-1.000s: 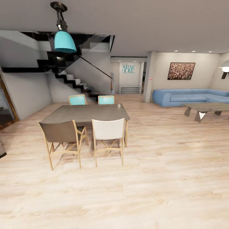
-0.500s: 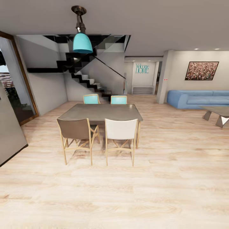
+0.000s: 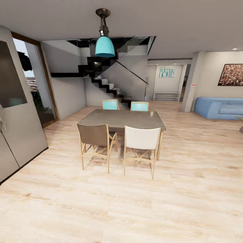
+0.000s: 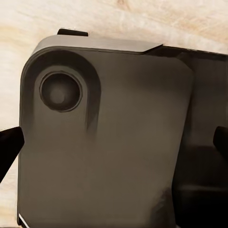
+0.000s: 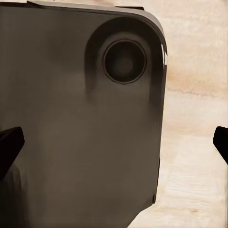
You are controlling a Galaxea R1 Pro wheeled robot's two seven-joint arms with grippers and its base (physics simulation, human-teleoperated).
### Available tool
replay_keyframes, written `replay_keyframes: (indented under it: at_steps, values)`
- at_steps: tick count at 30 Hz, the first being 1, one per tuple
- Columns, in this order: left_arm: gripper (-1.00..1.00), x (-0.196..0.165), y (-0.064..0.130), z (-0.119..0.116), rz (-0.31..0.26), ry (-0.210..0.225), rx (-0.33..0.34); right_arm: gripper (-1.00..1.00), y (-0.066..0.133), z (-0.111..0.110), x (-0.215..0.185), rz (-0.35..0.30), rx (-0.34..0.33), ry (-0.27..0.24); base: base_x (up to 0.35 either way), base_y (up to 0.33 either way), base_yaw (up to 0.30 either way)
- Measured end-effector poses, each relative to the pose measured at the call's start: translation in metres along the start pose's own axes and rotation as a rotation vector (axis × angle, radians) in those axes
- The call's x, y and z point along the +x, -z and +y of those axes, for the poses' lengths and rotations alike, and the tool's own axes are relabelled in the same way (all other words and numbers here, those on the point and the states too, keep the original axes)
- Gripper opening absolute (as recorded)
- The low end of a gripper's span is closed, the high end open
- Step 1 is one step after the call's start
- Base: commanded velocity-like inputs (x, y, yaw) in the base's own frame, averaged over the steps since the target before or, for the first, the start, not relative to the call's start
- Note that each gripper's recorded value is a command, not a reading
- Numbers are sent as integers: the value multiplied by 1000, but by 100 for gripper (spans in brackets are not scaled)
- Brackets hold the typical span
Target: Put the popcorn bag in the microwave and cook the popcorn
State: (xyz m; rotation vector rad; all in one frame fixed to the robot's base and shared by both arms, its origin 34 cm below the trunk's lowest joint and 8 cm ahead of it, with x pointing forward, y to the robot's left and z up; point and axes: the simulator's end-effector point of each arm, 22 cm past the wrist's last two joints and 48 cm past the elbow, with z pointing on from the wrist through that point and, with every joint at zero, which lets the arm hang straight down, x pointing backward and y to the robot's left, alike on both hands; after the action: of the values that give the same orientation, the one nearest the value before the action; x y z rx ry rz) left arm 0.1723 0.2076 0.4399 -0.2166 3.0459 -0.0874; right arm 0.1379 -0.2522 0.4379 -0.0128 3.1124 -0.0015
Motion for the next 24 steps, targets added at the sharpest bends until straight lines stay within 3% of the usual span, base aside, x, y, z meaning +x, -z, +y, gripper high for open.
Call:
replay_keyframes:
  at_steps: [24]
  values:
    - [100,0,0,-1,0,0,1,100,0,-1,0,-1,1,-2,0,0,268]
